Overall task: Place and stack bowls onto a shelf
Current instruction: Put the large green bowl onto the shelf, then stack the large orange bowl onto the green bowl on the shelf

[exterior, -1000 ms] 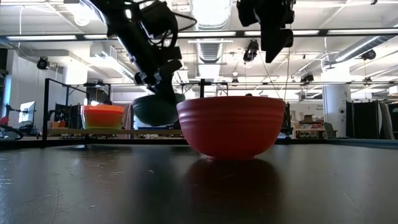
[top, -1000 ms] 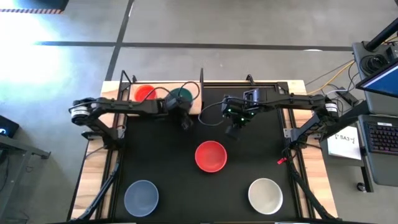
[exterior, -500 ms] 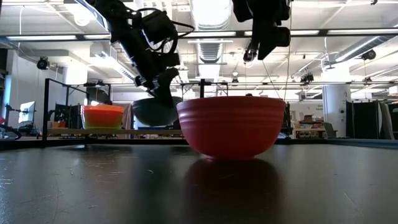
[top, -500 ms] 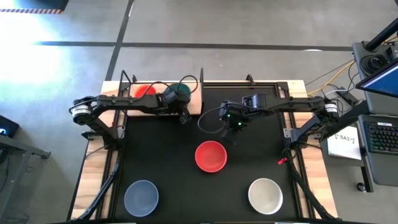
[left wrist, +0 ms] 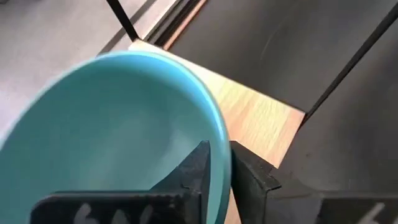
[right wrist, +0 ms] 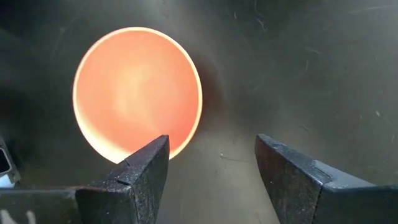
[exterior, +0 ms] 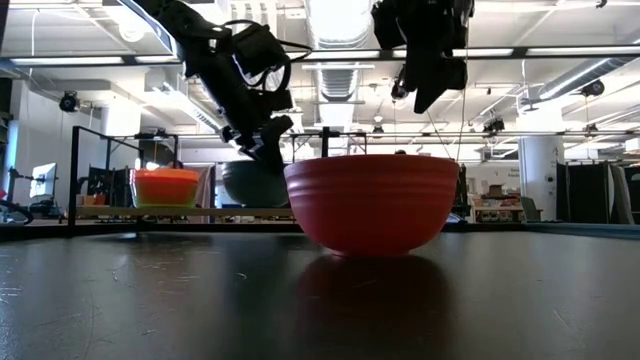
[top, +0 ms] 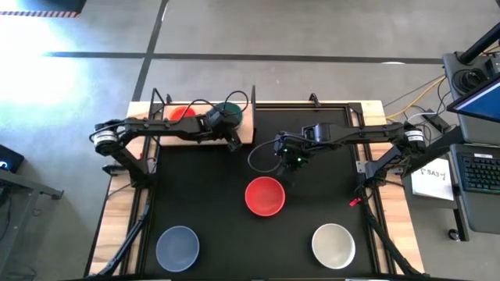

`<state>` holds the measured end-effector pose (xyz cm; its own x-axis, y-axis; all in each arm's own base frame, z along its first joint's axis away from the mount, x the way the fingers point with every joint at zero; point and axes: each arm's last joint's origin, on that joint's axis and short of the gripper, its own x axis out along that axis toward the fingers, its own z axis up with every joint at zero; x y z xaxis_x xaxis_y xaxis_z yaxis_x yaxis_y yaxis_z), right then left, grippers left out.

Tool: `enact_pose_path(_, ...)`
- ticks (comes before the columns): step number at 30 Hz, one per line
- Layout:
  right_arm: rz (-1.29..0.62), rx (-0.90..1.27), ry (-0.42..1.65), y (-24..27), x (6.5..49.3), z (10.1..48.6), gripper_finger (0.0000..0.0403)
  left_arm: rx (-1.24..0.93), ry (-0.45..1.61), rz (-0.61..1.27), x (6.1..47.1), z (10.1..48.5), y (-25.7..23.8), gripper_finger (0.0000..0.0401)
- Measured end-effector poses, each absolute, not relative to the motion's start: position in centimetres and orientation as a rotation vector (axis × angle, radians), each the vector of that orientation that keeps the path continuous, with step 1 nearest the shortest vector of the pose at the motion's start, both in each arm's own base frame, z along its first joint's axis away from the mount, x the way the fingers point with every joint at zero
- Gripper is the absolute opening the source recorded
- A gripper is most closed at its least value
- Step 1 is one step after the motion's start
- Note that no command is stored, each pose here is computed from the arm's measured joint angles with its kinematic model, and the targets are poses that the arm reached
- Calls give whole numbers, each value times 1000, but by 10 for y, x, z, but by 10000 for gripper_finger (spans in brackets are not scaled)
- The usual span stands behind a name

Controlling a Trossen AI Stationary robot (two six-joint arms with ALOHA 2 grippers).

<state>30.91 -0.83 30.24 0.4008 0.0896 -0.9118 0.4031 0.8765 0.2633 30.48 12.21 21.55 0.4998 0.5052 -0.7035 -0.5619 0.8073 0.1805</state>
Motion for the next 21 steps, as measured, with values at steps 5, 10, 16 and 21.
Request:
enact_pose_path(5, -210, 491, 1164, -8, 308, 298, 226, -75, 828, 644, 305, 216, 122, 75)
enact_pose_path(10, -207, 496, 1169, -7, 309, 291, 226, -73, 855, 638, 308, 234, 121, 103)
enact_pose_path(16, -213, 532, 1129, -7, 312, 282, 226, -168, 870, 449, 315, 257, 114, 112)
enact_pose_path(21, -176, 582, 1124, 2, 314, 269, 226, -266, 832, 217, 322, 265, 99, 109)
